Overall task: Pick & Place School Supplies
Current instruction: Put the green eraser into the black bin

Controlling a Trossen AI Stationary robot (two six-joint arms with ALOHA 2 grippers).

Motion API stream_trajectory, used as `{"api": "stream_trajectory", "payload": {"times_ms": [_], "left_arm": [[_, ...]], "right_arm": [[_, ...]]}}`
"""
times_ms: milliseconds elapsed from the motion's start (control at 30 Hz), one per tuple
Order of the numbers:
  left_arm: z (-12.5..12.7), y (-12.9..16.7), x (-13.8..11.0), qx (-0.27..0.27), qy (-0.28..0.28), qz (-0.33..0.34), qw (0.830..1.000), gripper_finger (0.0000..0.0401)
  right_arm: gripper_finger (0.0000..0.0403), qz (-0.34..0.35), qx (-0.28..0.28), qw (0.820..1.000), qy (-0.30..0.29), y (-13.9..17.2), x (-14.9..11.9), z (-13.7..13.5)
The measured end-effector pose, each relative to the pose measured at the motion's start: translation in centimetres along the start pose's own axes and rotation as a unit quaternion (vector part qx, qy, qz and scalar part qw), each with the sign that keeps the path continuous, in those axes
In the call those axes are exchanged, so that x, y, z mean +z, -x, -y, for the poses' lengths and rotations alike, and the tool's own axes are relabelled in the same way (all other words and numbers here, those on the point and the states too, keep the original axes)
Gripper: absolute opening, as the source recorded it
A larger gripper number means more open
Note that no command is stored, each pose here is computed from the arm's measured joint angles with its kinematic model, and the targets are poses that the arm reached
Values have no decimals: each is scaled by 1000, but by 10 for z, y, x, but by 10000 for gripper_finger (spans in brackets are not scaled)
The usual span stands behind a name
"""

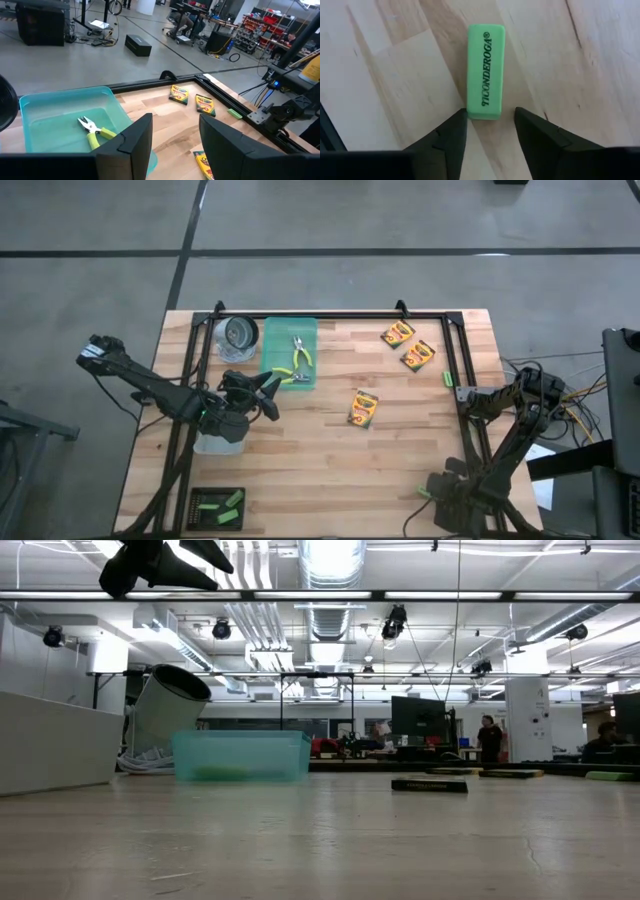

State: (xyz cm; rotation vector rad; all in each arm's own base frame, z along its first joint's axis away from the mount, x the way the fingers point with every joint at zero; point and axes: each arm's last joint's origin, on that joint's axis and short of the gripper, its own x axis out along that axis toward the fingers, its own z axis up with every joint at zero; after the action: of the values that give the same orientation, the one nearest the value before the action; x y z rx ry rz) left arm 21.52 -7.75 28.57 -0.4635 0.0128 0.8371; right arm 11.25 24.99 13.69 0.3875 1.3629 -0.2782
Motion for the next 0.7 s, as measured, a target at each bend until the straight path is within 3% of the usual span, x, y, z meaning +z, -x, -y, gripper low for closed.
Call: {"api": "stream_trajectory", "payload": {"times_ms": [700], "left_arm": [[0,0,0,0,1,1,1000,168]], "right_arm": [[64,11,11,1000,-22,0,1,0]]}}
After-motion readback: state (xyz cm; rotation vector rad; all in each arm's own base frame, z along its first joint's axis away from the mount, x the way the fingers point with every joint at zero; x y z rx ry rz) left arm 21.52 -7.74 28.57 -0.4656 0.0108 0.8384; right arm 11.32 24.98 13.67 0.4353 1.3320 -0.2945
